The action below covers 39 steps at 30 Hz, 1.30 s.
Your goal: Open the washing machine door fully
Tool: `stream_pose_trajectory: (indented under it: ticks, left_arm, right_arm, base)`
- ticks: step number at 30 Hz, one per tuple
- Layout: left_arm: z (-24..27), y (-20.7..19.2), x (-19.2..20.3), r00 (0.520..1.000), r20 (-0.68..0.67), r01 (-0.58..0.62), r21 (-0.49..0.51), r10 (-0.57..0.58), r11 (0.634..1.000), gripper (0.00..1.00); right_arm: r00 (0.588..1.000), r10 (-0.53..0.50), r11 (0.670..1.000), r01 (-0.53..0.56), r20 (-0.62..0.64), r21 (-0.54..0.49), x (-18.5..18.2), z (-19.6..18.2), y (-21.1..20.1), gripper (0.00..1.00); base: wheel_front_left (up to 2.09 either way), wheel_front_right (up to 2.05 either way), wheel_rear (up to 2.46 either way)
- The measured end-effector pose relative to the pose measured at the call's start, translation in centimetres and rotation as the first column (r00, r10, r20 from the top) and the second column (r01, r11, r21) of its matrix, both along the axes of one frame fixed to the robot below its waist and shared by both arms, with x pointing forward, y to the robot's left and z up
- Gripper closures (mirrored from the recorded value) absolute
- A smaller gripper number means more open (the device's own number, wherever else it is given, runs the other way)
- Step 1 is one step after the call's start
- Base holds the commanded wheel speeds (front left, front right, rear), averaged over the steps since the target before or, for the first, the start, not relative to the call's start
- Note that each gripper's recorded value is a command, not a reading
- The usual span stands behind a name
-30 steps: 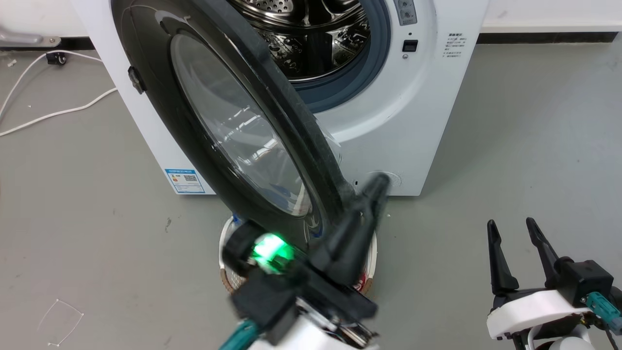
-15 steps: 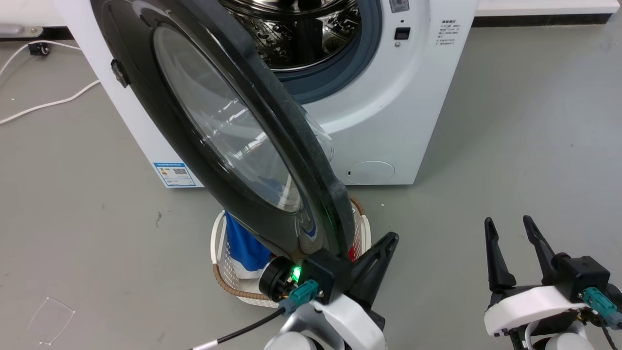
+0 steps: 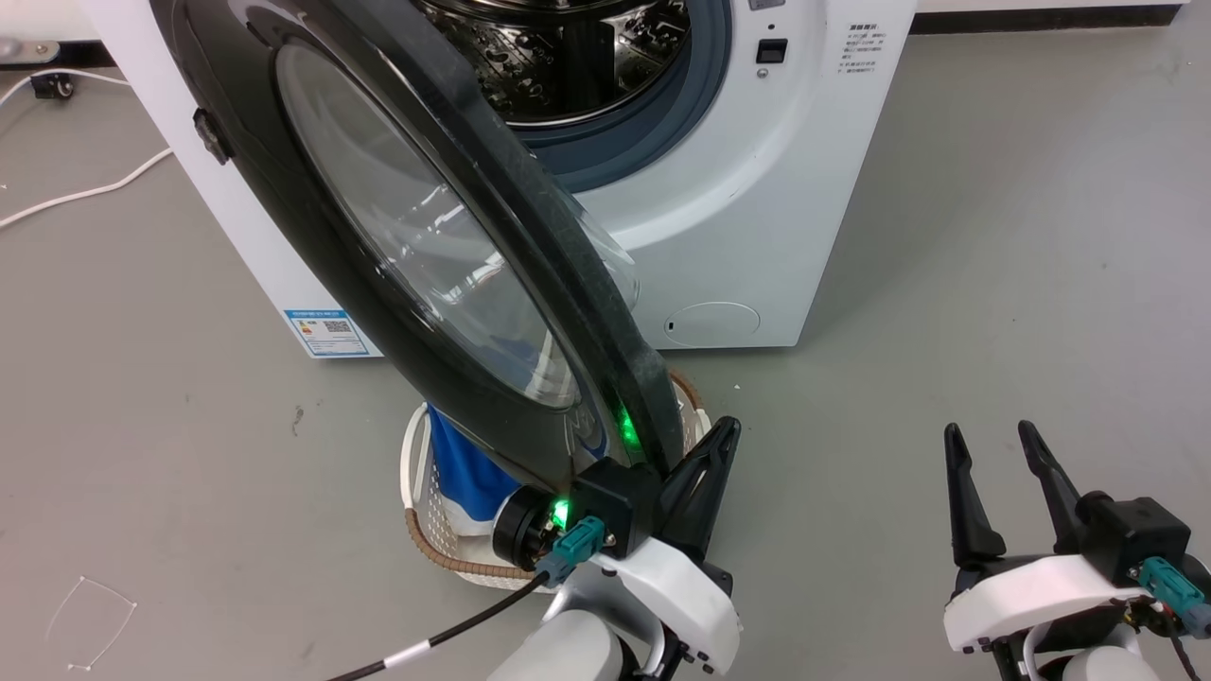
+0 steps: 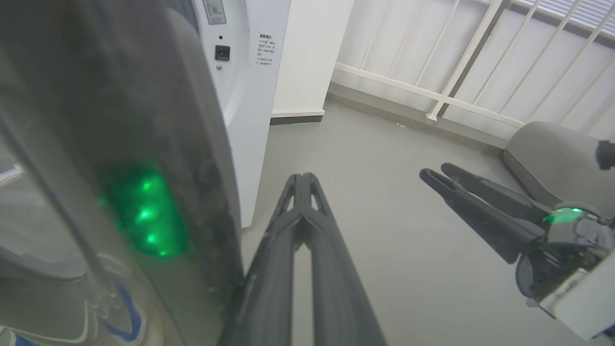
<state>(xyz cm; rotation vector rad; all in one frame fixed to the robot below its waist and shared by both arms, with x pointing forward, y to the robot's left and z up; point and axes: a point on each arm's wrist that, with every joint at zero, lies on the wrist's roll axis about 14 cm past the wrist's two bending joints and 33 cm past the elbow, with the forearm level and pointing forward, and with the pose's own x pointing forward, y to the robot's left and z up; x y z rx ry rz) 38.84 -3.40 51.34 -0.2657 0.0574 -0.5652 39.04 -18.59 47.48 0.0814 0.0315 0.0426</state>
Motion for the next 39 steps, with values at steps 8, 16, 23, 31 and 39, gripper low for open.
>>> stream_pose_trajectory:
  ticks: [8, 16, 23, 31, 39]
  left_arm:
    - [-0.9, 0.5, 0.1, 1.000, 0.002, -0.024, 0.014, 0.024, 1.000, 1.00]
    - [-0.9, 2.3, -1.1, 0.997, 0.024, -0.070, 0.017, 0.069, 0.997, 1.00]
    - [-0.5, 4.7, -2.0, 0.986, 0.029, -0.161, 0.000, 0.161, 0.987, 1.00]
    - [1.1, 8.4, -2.5, 0.949, 0.078, -0.305, -0.012, 0.305, 0.952, 1.00]
    - [2.1, 12.3, -3.6, 0.889, 0.104, -0.447, -0.011, 0.445, 0.895, 1.00]
  right_arm:
    - [1.000, 0.010, 1.000, -0.009, -0.013, 0.017, 0.1, -0.4, 0.4, 0.00]
    - [0.999, 0.048, 0.999, -0.047, -0.021, 0.012, 0.8, -0.7, 1.7, 0.00]
    - [0.993, 0.112, 0.994, -0.112, -0.027, 0.007, 2.1, -0.8, 3.9, 0.00]
    - [0.979, 0.199, 0.980, -0.199, -0.038, -0.001, 3.8, -1.2, 6.6, 0.00]
    - [0.958, 0.282, 0.959, -0.282, -0.053, 0.000, 5.0, -1.6, 9.6, 0.00]
  base:
    - [0.00, 0.00, 0.00]
    - [0.00, 0.00, 0.00]
    - [0.00, 0.00, 0.00]
    - [0.00, 0.00, 0.00]
    - [0.00, 0.00, 0.00]
